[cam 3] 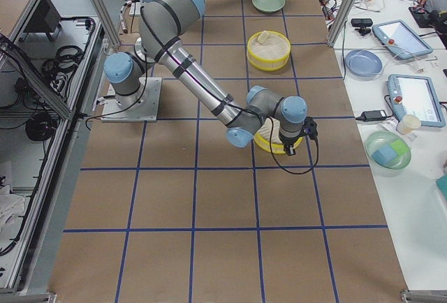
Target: Stack buns with steamer
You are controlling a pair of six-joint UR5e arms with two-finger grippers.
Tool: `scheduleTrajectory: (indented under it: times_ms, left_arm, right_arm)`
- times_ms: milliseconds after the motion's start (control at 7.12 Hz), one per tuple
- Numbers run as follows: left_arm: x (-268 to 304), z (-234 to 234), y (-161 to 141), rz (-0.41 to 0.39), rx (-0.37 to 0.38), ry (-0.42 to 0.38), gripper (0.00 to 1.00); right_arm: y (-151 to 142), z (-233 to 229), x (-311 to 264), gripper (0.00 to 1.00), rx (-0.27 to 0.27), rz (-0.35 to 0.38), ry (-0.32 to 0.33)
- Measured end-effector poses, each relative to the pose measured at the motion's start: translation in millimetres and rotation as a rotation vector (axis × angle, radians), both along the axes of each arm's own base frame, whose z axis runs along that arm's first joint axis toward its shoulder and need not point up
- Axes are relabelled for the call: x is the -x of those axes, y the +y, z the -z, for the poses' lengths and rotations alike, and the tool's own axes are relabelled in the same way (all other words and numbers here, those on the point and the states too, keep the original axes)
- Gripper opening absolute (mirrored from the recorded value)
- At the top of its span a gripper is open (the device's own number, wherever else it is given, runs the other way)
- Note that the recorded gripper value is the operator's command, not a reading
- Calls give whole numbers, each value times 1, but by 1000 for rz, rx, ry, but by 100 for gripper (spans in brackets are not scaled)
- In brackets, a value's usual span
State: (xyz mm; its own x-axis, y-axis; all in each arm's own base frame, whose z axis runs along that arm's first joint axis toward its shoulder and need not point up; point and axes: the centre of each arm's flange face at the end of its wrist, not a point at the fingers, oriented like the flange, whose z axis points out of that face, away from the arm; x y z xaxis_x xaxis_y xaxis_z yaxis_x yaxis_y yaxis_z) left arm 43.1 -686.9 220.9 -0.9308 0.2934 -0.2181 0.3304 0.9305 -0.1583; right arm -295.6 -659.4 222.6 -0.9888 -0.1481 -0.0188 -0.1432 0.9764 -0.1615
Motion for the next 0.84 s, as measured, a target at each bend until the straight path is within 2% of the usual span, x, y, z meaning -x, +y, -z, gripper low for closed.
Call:
scheduleTrajectory:
  times_ms: [421,702,842]
  left_arm:
    - [-3,-45,-6,-38,44,-13,0]
    - [-1,-76,-1,-106,66,6,0]
    - [2,-93,3,-165,91,31,0]
  right_arm:
    - [10,-53,-22,0,-15,51,-21]
    - [8,-93,-79,0,-18,93,-35]
    - [10,-110,-119,0,-18,119,-43]
